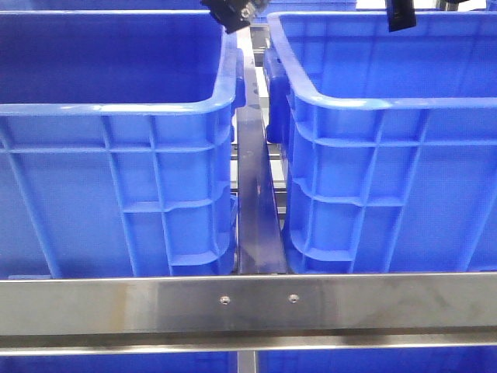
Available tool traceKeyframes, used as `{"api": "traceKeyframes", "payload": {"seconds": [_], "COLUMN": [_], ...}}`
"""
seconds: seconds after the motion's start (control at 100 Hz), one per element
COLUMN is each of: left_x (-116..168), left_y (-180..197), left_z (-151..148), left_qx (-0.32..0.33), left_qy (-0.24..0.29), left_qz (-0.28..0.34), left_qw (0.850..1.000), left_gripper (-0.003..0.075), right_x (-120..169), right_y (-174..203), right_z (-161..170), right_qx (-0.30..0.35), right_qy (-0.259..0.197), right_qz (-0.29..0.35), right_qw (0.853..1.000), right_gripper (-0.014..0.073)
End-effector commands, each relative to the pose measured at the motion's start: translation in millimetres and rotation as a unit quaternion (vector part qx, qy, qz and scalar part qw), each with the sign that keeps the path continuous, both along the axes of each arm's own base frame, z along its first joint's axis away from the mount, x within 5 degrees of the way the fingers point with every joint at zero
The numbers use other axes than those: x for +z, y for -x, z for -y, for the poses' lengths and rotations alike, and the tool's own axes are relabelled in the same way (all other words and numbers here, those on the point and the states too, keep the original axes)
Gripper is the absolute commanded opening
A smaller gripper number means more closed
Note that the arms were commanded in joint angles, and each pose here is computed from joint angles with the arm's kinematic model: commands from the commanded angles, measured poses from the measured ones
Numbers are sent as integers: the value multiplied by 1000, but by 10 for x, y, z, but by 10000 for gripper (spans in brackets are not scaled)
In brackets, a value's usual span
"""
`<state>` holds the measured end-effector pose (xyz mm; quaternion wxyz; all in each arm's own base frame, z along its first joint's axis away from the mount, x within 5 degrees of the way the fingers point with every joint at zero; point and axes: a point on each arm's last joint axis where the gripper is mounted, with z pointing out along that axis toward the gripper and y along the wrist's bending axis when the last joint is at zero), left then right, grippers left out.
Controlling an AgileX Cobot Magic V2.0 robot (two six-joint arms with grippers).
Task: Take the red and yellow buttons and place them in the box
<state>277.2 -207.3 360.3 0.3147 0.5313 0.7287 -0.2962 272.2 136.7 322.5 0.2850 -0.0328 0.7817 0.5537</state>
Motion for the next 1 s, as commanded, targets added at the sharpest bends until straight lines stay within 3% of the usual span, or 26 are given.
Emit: {"api": "traceKeyframes", "payload": {"seconds": [0.0, 0.07, 0.33, 0.55, 0.8, 0.99], "left_x": [262, 260, 257, 248, 245, 245], "left_y": [98, 104, 111, 134, 142, 142], "left_z": [2, 2, 2, 0, -1, -1], "left_qx": [4, 1, -2, -11, -15, -15], "left_qy": [42, 41, 40, 36, 34, 34], "left_qz": [24, 22, 19, 10, 7, 7], "left_qw": [999, 999, 999, 999, 999, 999], "left_gripper": [645, 696, 691, 691, 691, 691], "right_x": [258, 267, 302, 283, 191, 75], "right_y": [50, 29, -87, -212, -393, -548], "right_z": [20, 86, 612, 994, 1172, 1165], "right_qx": [7, -1, -65, -147, -242, -252], "right_qy": [-43, -39, -20, 47, 193, 297], "right_qz": [34, 44, 71, 139, 213, 252], "right_qw": [998, 998, 995, 978, 927, 886], "right_gripper": [239, 239, 239, 234, 234, 234]}}
